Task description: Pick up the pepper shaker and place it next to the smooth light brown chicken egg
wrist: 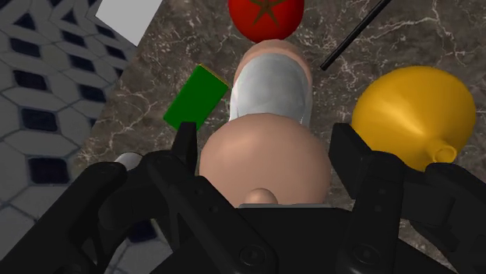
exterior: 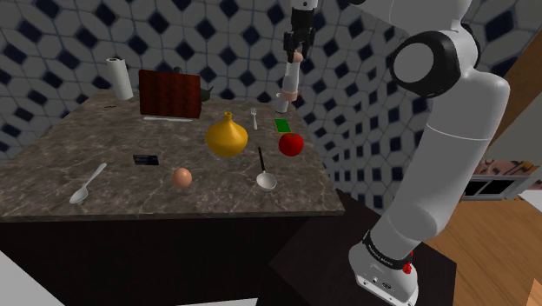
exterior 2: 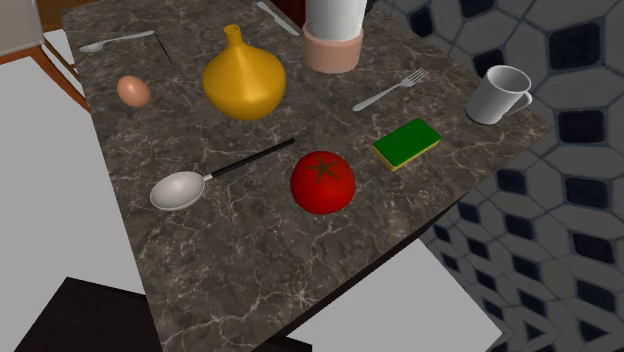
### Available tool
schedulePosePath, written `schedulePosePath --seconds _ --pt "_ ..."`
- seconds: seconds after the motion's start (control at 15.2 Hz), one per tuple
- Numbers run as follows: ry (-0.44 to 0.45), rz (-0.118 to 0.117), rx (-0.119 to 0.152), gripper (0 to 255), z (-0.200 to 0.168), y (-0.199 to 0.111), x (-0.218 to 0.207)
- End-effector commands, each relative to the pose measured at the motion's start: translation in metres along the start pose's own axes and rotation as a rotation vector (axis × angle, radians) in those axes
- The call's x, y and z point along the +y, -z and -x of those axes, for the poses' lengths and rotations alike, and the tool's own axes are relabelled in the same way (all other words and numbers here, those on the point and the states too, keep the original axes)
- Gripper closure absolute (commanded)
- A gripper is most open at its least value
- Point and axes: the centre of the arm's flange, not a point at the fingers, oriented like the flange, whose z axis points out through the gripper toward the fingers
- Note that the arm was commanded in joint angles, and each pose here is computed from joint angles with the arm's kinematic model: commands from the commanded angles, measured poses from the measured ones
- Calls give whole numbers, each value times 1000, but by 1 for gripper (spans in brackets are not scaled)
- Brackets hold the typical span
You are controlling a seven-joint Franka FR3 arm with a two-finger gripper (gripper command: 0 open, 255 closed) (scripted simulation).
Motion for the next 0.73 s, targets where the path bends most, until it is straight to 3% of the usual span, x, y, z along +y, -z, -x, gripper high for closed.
schedulePosePath --seconds 0.0,0.66 --pt "-2 0 0 255 3 2 -22" --pt "-2 0 0 255 20 22 -152"
